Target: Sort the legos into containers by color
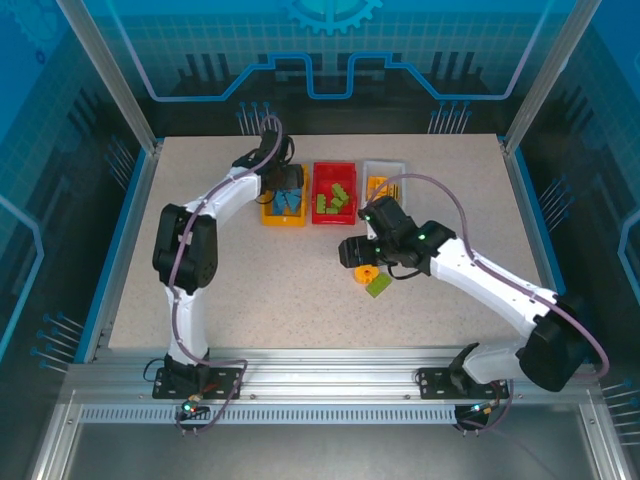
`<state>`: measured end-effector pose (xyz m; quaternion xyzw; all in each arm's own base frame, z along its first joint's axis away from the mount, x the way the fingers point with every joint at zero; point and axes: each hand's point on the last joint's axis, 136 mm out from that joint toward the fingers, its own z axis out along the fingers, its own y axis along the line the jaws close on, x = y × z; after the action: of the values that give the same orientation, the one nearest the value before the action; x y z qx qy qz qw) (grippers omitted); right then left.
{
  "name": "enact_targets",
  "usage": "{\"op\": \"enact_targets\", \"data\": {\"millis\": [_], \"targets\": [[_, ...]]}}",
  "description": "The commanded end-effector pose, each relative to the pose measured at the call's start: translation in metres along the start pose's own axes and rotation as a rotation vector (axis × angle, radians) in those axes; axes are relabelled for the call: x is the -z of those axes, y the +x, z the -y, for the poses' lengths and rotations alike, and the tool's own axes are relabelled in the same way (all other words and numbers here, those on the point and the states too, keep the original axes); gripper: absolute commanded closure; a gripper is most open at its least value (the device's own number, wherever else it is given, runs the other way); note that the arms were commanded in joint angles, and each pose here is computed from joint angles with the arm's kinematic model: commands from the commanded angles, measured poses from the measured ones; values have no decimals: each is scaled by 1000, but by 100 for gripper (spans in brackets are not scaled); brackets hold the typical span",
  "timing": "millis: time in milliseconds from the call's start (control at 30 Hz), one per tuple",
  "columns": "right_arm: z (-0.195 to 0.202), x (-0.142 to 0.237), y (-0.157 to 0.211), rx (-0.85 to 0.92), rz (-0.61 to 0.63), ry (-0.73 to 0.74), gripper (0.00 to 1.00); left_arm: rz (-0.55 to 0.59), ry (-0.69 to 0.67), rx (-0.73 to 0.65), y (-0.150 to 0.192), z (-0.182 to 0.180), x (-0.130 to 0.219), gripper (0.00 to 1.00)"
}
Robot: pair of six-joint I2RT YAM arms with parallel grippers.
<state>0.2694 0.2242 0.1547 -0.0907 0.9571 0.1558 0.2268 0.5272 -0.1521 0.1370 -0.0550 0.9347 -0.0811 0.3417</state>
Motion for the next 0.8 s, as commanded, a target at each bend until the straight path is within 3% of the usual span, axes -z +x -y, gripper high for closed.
{"op": "enact_targets", "data": {"millis": [0,167,367,600,767], "targets": [[26,-22,30,-10,-151,151,17,102,136,21,-27,37,74,34],[38,-53,43,1,-234,225,11,171,287,35,-11,71,152,29],[42,-78,43,4,-278,263,9,160,423,93,50,80,217,27],[49,-94,43,3,-291,300,11,122,430,128,100,56,249,26],[53,-101,42,9,-297,322,15,70,407,124,129,43,241,27]]}}
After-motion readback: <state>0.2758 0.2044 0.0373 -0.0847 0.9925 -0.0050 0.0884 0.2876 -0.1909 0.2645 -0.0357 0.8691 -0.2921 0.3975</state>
